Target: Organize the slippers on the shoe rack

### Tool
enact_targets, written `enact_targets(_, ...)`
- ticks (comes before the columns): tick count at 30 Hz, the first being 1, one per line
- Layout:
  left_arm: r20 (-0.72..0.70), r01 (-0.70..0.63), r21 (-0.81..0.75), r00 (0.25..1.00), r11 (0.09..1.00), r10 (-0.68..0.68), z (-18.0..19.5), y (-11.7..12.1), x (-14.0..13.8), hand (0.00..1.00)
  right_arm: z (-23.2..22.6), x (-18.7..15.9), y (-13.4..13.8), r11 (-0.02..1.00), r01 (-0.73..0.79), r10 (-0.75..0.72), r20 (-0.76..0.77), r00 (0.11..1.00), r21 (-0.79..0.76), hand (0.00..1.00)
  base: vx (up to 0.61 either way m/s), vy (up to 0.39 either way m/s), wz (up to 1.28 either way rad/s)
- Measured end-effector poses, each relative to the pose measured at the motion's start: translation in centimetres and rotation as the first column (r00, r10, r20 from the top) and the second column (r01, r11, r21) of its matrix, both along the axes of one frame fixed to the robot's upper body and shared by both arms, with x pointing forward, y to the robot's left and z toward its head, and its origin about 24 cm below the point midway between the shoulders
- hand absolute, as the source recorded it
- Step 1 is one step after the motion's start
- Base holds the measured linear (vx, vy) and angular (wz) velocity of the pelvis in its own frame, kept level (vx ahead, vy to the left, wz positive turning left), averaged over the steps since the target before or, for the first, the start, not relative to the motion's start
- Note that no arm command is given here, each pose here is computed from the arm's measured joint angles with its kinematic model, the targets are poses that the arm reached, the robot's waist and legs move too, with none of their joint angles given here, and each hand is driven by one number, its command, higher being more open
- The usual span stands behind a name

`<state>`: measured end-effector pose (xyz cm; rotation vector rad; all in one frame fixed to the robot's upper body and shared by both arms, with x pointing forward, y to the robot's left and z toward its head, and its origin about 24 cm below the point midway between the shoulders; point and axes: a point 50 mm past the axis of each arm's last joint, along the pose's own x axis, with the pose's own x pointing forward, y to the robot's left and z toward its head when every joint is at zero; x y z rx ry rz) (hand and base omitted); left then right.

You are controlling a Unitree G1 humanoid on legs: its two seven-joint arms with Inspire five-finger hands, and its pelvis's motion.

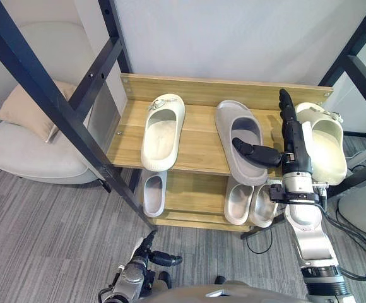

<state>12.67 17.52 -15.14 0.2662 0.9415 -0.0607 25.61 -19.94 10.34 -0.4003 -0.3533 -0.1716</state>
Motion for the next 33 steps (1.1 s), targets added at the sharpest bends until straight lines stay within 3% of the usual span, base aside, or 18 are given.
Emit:
enact_targets(17,-0.009,-0.024,-0.001,1.000,1.000,0.024,0.0,0.5,-0.3,1.00,1.1,3.4,0.5,0.997,-0.080,0.080,-0.004,0.997,-0.003,0.00,-0.01,-0.001,0.04)
enact_targets(26,-0.008,-0.028,-0.001,1.000,1.000,0.028,0.0,0.5,-0.2,1.00,1.2,3.2,0.7,0.996,-0.086,0.086,0.003,0.996,-0.002,0.00,0.00,0.000,0.00)
enact_targets(33,-0.007,-0.063,-0.005,0.998,0.998,0.063,0.0,0.7,-0.3,1.00,1.9,1.0,1.8,0.991,-0.132,0.130,0.058,0.990,0.035,0.00,0.00,-0.005,0.05)
